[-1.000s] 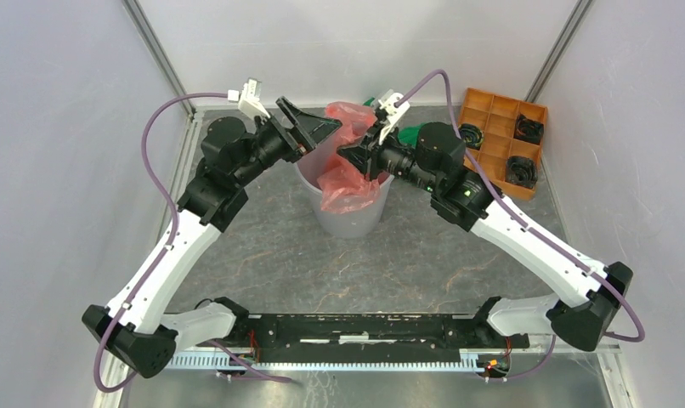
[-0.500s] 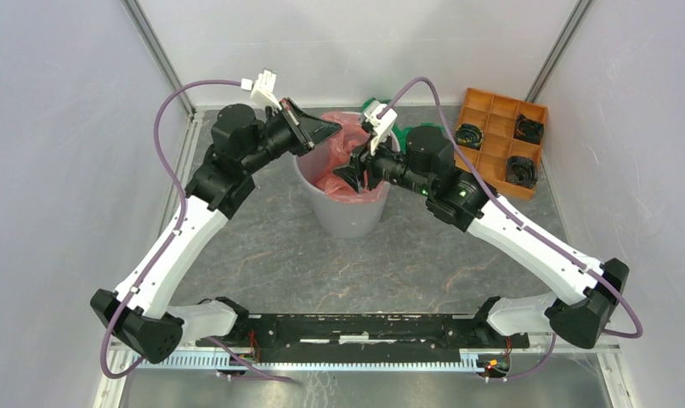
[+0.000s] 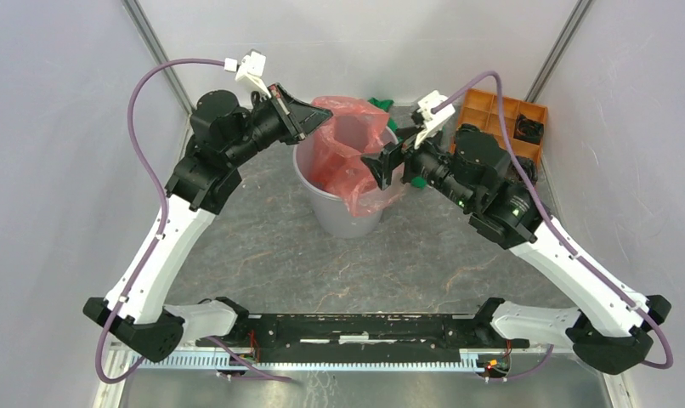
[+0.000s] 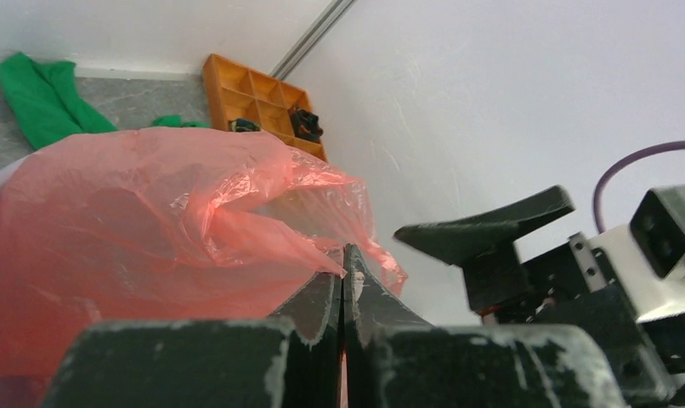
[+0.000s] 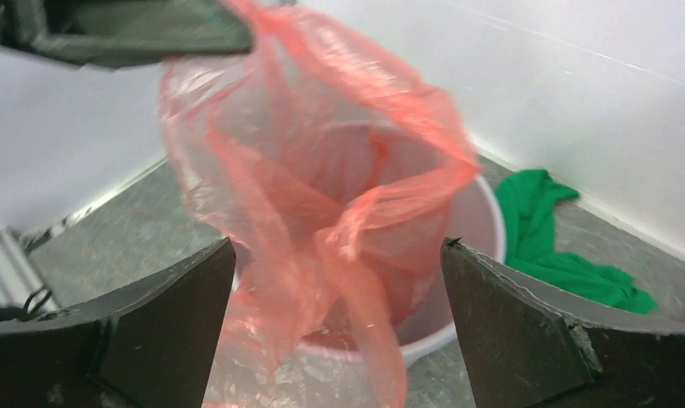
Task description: Put the trash bags into the trash bin
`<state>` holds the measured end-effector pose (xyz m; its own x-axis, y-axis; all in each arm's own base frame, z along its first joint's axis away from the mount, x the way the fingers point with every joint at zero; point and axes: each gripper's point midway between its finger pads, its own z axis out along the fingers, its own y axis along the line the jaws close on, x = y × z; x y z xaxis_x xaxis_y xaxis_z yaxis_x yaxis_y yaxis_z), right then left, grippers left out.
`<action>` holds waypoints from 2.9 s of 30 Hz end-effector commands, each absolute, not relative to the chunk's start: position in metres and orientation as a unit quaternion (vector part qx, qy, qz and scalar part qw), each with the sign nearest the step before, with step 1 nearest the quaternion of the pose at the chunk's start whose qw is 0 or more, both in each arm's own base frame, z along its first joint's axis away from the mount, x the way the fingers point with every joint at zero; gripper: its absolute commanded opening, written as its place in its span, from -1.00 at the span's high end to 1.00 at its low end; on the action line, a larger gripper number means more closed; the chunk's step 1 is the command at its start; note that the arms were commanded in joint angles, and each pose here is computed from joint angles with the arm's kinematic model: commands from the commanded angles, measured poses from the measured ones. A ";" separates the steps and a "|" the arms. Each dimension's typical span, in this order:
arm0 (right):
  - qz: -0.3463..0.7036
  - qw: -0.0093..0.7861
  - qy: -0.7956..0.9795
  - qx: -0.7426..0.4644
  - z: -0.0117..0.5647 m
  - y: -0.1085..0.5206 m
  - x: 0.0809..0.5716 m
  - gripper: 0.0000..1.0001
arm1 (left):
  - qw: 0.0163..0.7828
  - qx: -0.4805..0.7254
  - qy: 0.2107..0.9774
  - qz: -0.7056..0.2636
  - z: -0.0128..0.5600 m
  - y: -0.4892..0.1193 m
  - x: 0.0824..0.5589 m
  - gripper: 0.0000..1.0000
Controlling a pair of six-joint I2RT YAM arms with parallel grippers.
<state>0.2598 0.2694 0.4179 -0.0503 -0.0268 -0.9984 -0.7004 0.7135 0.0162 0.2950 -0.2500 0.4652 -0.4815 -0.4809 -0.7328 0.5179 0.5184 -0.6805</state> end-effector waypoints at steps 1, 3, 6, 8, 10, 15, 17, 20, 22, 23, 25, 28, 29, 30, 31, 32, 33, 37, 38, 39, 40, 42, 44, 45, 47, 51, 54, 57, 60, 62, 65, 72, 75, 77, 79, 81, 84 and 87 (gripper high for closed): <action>0.234 0.673 0.687 -0.141 0.441 0.231 0.276 -0.96 | 0.542 0.047 0.710 -0.448 0.471 -0.236 0.287 0.96; 0.229 0.676 0.690 -0.122 0.442 0.226 0.278 -0.96 | 0.542 0.052 0.710 -0.447 0.470 -0.235 0.283 0.96; 0.226 0.678 0.688 -0.127 0.439 0.227 0.279 -0.96 | 0.542 0.064 0.711 -0.444 0.470 -0.233 0.277 0.96; 0.215 0.672 0.696 -0.131 0.433 0.226 0.281 -0.96 | 0.544 0.066 0.713 -0.437 0.468 -0.230 0.275 0.96; 0.207 0.665 0.701 -0.153 0.421 0.231 0.282 -0.96 | 0.548 0.066 0.716 -0.427 0.467 -0.226 0.274 0.96; 0.216 0.648 0.692 -0.232 0.398 0.250 0.274 -0.96 | 0.554 0.072 0.718 -0.416 0.469 -0.222 0.273 0.96; 0.207 0.643 0.698 -0.237 0.390 0.251 0.278 -0.93 | 0.556 0.074 0.720 -0.410 0.469 -0.221 0.273 0.96; 0.179 0.643 0.707 -0.233 0.375 0.247 0.287 -0.76 | 0.564 0.077 0.722 -0.394 0.470 -0.215 0.272 0.96; 0.165 0.649 0.706 -0.232 0.373 0.245 0.292 -0.28 | 0.568 0.076 0.730 -0.373 0.465 -0.209 0.274 0.96; 0.158 0.653 0.705 -0.228 0.376 0.245 0.295 0.02 | 0.569 0.070 0.737 -0.359 0.461 -0.204 0.276 0.96; 0.148 0.665 0.701 -0.209 0.391 0.239 0.300 0.64 | 0.571 0.060 0.759 -0.307 0.447 -0.189 0.283 0.96; 0.125 0.687 0.695 -0.169 0.414 0.222 0.306 0.99 | 0.561 0.029 0.802 -0.203 0.415 -0.156 0.295 0.96; 0.120 0.692 0.693 -0.159 0.418 0.217 0.307 0.99 | 0.559 0.016 0.812 -0.168 0.407 -0.143 0.298 0.96; 0.119 0.695 0.693 -0.153 0.420 0.215 0.308 0.99 | 0.556 0.006 0.819 -0.142 0.401 -0.133 0.298 0.96; 0.122 0.696 0.691 -0.151 0.422 0.214 0.308 0.99 | 0.557 -0.002 0.821 -0.126 0.398 -0.126 0.298 0.94; 0.127 0.697 0.690 -0.151 0.424 0.215 0.308 0.99 | 0.559 -0.007 0.821 -0.118 0.399 -0.121 0.297 0.89; 0.134 0.697 0.688 -0.152 0.426 0.217 0.307 0.98 | 0.563 -0.013 0.818 -0.118 0.403 -0.119 0.295 0.81; 0.163 0.705 0.674 -0.145 0.442 0.221 0.302 0.99 | 0.576 -0.036 0.800 -0.163 0.423 -0.123 0.286 0.43; 0.170 0.708 0.670 -0.144 0.448 0.221 0.300 0.99 | 0.578 -0.044 0.796 -0.174 0.427 -0.123 0.283 0.27; 0.179 0.712 0.664 -0.143 0.455 0.222 0.298 0.99 | 0.579 -0.056 0.792 -0.186 0.431 -0.123 0.279 0.18; 0.188 0.714 0.659 -0.144 0.460 0.223 0.295 0.99 | 0.579 -0.069 0.788 -0.198 0.434 -0.122 0.275 0.04; 0.203 0.719 0.648 -0.146 0.469 0.225 0.291 0.99 | 0.572 -0.103 0.778 -0.237 0.435 -0.125 0.266 -0.41; 0.211 0.721 0.644 -0.147 0.472 0.225 0.288 0.98 | 0.569 -0.122 0.759 -0.291 0.443 -0.131 0.254 -0.70; 0.213 0.721 0.642 -0.147 0.473 0.225 0.287 0.99 | 0.562 -0.127 0.752 -0.321 0.444 -0.138 0.250 -0.78; 0.215 0.721 0.641 -0.148 0.472 0.225 0.286 0.99 | 0.531 -0.127 0.748 -0.377 0.441 -0.155 0.241 -0.86; 0.215 0.721 0.642 -0.150 0.469 0.225 0.285 0.98 | 0.466 -0.145 0.767 -0.416 0.422 -0.174 0.234 -0.96; 0.222 0.721 0.639 -0.150 0.467 0.225 0.282 0.99 | 0.429 -0.175 0.775 -0.430 0.402 -0.179 0.233 -0.96; 0.223 0.719 0.641 -0.151 0.463 0.226 0.282 0.99 | 0.409 -0.164 0.773 -0.456 0.395 -0.193 0.233 -0.85; 0.214 0.716 0.647 -0.151 0.458 0.224 0.284 0.99 | 0.409 -0.140 0.779 -0.454 0.390 -0.200 0.238 -0.34; 0.195 0.717 0.653 -0.146 0.452 0.218 0.287 0.99 | 0.428 -0.128 0.797 -0.407 0.377 -0.191 0.247 0.16; 0.154 0.711 0.670 -0.143 0.434 0.209 0.300 0.99 | 0.461 -0.118 0.824 -0.308 0.356 -0.169 0.267 0.49; 0.135 0.682 0.701 -0.159 0.407 0.203 0.353 0.99 | 0.508 -0.081 0.851 -0.108 0.343 -0.123 0.338 0.65; 0.146 0.663 0.717 -0.157 0.396 0.200 0.383 0.99 | 0.512 -0.064 0.853 -0.070 0.342 -0.112 0.366 0.63; 0.159 0.646 0.730 -0.159 0.386 0.200 0.403 0.99 | 0.503 -0.059 0.860 -0.066 0.334 -0.108 0.383 0.59; 0.173 0.633 0.735 -0.169 0.380 0.203 0.417 0.99 | 0.492 -0.061 0.865 -0.075 0.323 -0.105 0.398 0.54; 0.184 0.622 0.741 -0.175 0.373 0.208 0.430 0.99 | 0.483 -0.065 0.868 -0.098 0.314 -0.107 0.412 0.52; 0.194 0.598 0.756 -0.182 0.360 0.214 0.449 0.95 | 0.475 -0.075 0.869 -0.117 0.303 -0.106 0.432 0.51; 0.197 0.574 0.771 -0.191 0.340 0.221 0.464 0.94 | 0.468 -0.088 0.869 -0.134 0.293 -0.103 0.447 0.53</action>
<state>0.4543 0.2069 0.3321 -0.2656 -0.0753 -0.9611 -0.4592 0.8865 0.0575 0.4209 -0.1016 0.2715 -0.6048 -0.2642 -0.7513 -0.0935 0.9604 -0.2625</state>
